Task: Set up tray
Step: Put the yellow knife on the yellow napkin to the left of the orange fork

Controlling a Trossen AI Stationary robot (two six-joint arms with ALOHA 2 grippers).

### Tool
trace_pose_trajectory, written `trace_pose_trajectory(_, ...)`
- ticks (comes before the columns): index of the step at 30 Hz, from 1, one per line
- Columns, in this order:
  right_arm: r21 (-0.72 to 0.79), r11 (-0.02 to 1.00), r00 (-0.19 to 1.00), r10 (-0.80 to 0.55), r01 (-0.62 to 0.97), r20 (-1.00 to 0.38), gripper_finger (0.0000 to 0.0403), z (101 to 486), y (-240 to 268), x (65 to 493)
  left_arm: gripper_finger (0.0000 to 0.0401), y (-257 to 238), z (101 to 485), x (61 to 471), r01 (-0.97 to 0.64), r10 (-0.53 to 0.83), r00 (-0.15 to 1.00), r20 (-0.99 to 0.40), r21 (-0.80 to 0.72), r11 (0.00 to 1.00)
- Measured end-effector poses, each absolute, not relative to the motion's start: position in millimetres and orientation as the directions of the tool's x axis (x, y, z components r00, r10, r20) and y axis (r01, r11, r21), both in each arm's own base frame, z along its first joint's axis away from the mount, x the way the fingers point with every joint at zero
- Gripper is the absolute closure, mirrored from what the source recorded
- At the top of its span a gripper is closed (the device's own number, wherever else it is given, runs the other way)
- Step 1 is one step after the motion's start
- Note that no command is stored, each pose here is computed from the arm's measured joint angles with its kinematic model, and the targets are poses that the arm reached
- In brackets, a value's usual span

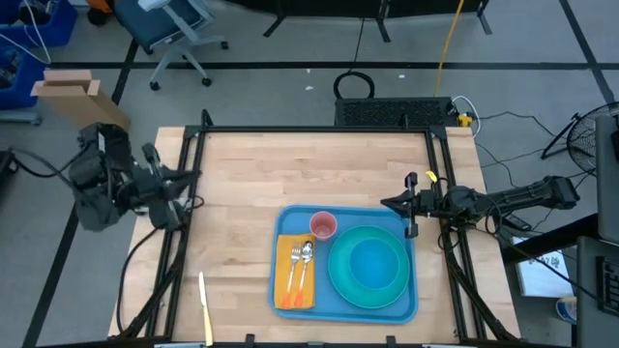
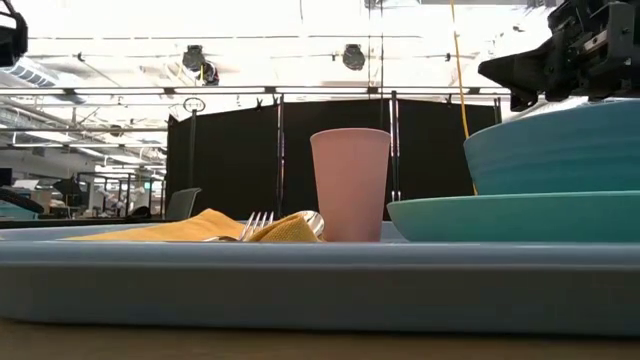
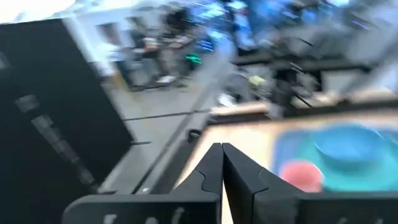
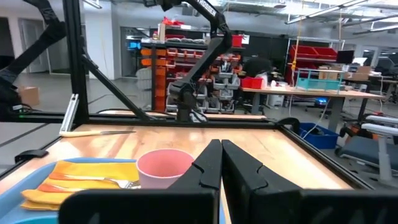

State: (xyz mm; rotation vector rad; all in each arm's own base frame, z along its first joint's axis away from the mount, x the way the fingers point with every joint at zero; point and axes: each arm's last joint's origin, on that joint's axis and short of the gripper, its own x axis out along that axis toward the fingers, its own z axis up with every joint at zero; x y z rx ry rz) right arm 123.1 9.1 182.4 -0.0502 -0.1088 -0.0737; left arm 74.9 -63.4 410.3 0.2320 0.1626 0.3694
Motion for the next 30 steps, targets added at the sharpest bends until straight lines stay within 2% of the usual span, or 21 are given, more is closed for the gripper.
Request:
trace_pose_trajectory(4,-0.048,0.996,0.991,-0.071,0.077,0.111,0.0403,182,9,123,0.0392,-73,416,82,-0.108,0.179,0.967,-0.183,0.341,0.934)
trace_pose_trajectory(8,-0.05,0.996,0.991,-0.073,0.079,0.111,0.0403,182,9,123,0.0393,-82,429,89,0.096,-0.044,0.988,-0.151,0.357,0.929)
trace_pose_trajectory(12,-0.05,0.995,0.991,-0.075,0.081,0.115,0.0403,183,9,123,0.0376,-90,437,98,0.204,-0.18,0.978,-0.101,0.337,0.919)
trace_pose_trajectory(16,-0.042,0.994,0.986,-0.099,0.106,0.138,0.0403,185,8,123,0.0359,-99,433,111,0.35,-0.324,0.936,-0.139,0.25,0.903)
trace_pose_trajectory(19,-0.042,0.994,0.985,-0.099,0.106,0.138,0.0403,185,8,123,0.0335,-107,425,128,0.39,-0.355,0.913,-0.201,0.179,0.903)
trace_pose_trajectory(24,-0.041,0.994,0.985,-0.098,0.105,0.14,0.0403,185,8,123,0.0275,-127,398,160,0.38,-0.327,0.869,-0.373,0.079,0.921)
trace_pose_trajectory(30,-0.041,0.994,0.985,-0.098,0.104,0.139,0.0403,185,8,123,0.0193,-155,362,197,0.391,-0.284,0.802,-0.525,0.103,0.914)
